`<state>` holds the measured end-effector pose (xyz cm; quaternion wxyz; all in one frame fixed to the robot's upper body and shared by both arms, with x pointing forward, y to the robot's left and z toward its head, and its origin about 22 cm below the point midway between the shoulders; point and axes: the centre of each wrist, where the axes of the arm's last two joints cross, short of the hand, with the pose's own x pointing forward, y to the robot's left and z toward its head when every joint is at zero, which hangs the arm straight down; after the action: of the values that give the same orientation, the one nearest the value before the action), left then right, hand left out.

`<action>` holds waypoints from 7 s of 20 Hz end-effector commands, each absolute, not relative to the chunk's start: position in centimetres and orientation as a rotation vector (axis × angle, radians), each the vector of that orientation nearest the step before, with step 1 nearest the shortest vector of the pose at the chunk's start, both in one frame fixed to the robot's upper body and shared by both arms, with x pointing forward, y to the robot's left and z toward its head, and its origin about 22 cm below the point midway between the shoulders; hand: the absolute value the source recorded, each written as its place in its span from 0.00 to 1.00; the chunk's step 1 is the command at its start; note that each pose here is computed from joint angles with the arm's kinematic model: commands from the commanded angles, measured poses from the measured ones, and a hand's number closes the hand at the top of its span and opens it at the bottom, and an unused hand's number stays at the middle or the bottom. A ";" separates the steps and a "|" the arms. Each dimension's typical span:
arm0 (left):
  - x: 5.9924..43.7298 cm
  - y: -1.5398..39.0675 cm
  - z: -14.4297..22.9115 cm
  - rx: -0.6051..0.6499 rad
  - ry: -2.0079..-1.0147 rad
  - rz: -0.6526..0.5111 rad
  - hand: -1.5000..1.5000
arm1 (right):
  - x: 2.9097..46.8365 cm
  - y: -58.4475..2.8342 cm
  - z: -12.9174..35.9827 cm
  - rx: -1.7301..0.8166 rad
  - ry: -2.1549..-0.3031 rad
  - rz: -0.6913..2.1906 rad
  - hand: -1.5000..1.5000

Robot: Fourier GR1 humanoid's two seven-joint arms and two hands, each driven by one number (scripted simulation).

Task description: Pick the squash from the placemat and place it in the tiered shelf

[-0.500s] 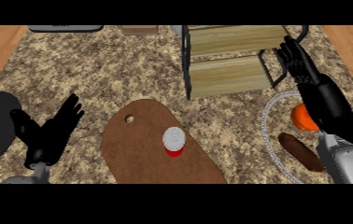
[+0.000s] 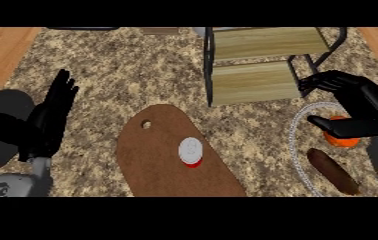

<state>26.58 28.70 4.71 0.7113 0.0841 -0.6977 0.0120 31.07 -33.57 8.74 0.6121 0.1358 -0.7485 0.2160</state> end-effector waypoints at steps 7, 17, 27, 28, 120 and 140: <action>26.7 25.3 6.5 0.191 -1.619 0.004 0.50 | 32.2 -45.0 14.5 0.649 -1.667 0.721 0.00; 26.1 26.6 5.0 0.228 -1.603 0.029 0.50 | 30.3 -38.9 27.6 0.163 -1.506 1.481 0.00; 25.7 27.8 5.2 0.241 -1.609 0.046 0.50 | 27.5 -36.7 20.0 -0.184 -1.385 1.734 0.00; 25.6 24.9 5.1 0.219 -1.623 0.030 0.50 | 28.3 -36.1 21.0 -0.220 -1.377 1.755 0.00; 25.5 27.6 4.8 0.256 -1.580 0.043 0.50 | 21.8 -15.4 23.2 -0.914 -1.511 0.518 1.00; 23.3 26.0 5.9 0.232 -1.612 0.044 0.50 | 34.0 -18.3 19.1 -0.956 -1.535 0.328 1.00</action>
<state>25.18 26.55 6.24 0.6851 0.1091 -0.7199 0.0201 31.21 -17.73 19.79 0.6073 -0.4129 -0.6606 0.1557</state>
